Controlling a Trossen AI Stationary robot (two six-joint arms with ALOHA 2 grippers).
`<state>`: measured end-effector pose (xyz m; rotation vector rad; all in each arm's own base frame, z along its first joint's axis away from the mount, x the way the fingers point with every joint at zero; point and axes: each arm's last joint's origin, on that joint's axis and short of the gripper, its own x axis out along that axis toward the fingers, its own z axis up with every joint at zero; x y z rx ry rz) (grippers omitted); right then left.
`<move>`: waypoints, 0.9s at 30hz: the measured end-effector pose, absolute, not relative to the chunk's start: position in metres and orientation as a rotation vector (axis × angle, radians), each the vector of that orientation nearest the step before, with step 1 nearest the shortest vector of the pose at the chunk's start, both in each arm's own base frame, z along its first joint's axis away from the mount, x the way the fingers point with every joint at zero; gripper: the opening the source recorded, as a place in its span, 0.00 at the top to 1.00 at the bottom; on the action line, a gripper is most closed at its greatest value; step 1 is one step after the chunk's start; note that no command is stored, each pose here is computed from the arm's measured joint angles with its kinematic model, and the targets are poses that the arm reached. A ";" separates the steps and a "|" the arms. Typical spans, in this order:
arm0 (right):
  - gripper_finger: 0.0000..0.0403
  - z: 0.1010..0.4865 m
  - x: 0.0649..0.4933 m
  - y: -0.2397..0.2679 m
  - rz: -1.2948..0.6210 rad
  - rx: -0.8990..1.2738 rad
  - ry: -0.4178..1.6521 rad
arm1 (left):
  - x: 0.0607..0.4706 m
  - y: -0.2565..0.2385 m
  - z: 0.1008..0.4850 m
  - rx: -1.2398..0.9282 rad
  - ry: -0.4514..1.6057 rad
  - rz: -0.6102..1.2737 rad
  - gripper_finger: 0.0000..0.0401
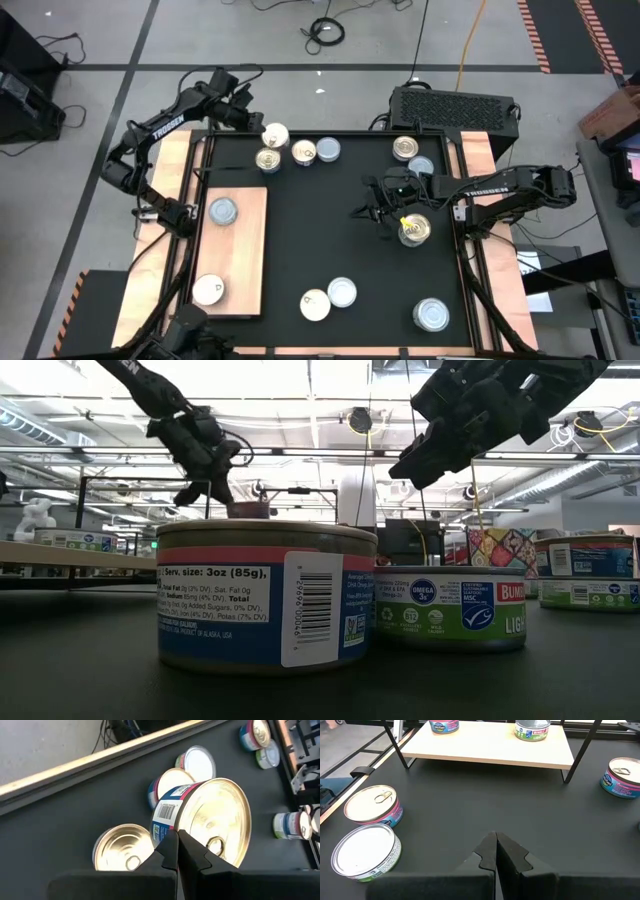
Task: Stack canned seafood by type on shelf
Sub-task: Put the blue tuna can on the shelf
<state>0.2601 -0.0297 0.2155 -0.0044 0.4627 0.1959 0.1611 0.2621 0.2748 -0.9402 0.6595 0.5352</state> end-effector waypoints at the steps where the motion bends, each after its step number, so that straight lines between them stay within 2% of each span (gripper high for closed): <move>1: 1.00 0.216 0.260 -0.030 0.196 -0.004 0.463 | 0.161 0.261 0.279 -0.932 0.651 0.535 1.00; 7: 1.00 0.216 0.260 -0.030 0.196 -0.005 0.463 | 0.155 0.244 0.302 -0.888 0.617 0.528 1.00; 19: 1.00 0.216 0.260 -0.030 0.195 -0.005 0.455 | 0.154 0.173 0.351 -0.821 0.570 0.413 1.00; 27: 1.00 0.216 0.260 -0.030 0.194 -0.003 0.455 | 0.153 0.126 0.360 -0.824 0.666 0.347 1.00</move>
